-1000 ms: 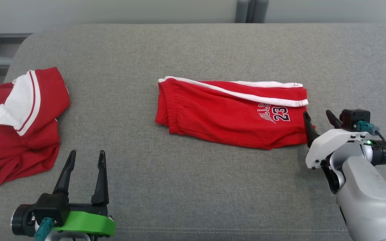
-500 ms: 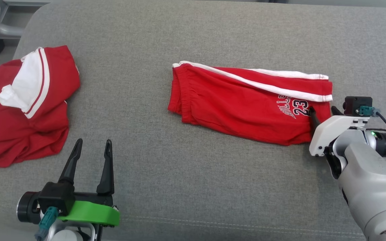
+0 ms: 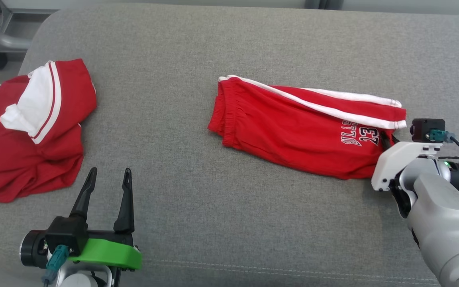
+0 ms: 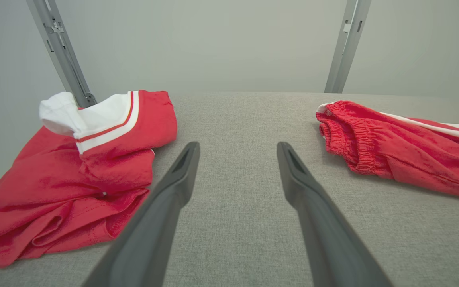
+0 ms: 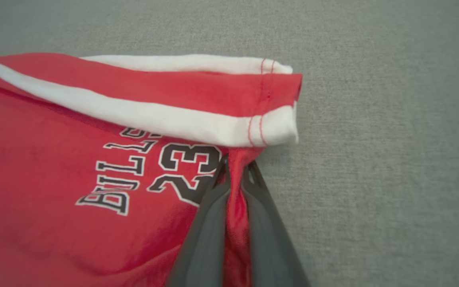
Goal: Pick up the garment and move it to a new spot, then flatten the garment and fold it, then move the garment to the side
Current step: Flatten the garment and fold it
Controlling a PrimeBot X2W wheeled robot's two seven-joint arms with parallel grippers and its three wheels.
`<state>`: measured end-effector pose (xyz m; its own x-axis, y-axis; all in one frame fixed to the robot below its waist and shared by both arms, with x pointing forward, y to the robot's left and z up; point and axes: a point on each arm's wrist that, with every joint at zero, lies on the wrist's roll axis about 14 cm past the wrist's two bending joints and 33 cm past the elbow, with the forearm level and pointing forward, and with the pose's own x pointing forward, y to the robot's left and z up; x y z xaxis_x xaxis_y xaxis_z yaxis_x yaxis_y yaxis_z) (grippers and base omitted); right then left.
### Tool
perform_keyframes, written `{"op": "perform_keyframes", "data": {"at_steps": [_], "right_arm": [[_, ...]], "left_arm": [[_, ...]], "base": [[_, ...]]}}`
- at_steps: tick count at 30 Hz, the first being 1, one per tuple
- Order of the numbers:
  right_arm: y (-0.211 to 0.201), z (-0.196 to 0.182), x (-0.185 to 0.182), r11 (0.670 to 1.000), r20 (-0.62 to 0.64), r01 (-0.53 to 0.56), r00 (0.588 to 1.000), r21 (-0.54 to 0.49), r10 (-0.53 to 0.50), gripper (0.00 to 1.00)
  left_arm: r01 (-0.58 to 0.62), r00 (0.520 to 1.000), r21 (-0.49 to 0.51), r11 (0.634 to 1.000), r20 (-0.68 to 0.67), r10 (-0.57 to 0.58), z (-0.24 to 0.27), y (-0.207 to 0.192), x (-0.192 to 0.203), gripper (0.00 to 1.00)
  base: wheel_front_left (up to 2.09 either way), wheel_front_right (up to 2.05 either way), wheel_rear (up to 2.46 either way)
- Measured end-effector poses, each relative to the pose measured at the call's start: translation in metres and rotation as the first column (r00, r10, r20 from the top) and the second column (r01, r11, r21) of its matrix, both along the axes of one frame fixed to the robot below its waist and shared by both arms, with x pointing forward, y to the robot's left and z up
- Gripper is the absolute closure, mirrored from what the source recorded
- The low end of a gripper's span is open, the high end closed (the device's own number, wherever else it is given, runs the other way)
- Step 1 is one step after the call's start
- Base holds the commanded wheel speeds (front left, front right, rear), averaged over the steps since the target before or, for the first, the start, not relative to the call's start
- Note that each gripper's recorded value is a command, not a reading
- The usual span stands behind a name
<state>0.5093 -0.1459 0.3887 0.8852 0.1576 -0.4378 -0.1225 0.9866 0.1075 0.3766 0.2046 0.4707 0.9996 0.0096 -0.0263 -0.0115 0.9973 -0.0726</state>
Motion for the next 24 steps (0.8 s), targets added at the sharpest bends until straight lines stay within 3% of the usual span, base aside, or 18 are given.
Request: {"op": "perform_keyframes", "data": {"at_steps": [6, 11, 18, 24], "right_arm": [[-0.046, 0.013, -0.012, 0.996, 0.032, 0.063, 0.998, -0.055, -0.061, 1.0], [-0.063, 0.028, -0.017, 0.994, 0.074, 0.099, 0.993, -0.04, -0.096, 1.0], [-0.035, 0.053, -0.013, 0.992, 0.116, 0.073, 0.99, 0.105, -0.085, 1.0], [0.008, 0.088, -0.011, 0.961, 0.152, -0.037, 0.988, 0.274, -0.006, 1.0]], "left_arm": [[0.025, 1.0, -0.009, 1.0, 0.019, -0.025, 0.006, -0.009, -0.004, 0.0], [0.052, 0.998, -0.015, 0.999, 0.025, -0.052, 0.007, -0.019, -0.006, 0.0], [0.083, 0.996, -0.021, 0.996, 0.038, -0.082, 0.011, -0.03, -0.002, 0.0], [0.103, 0.994, -0.025, 0.994, 0.044, -0.102, 0.013, -0.037, -0.001, 0.0]], "base": [[0.0, 0.0, 0.0], [0.0, 0.0, 0.0], [0.0, 0.0, 0.0], [0.0, 0.0, 0.0]]}}
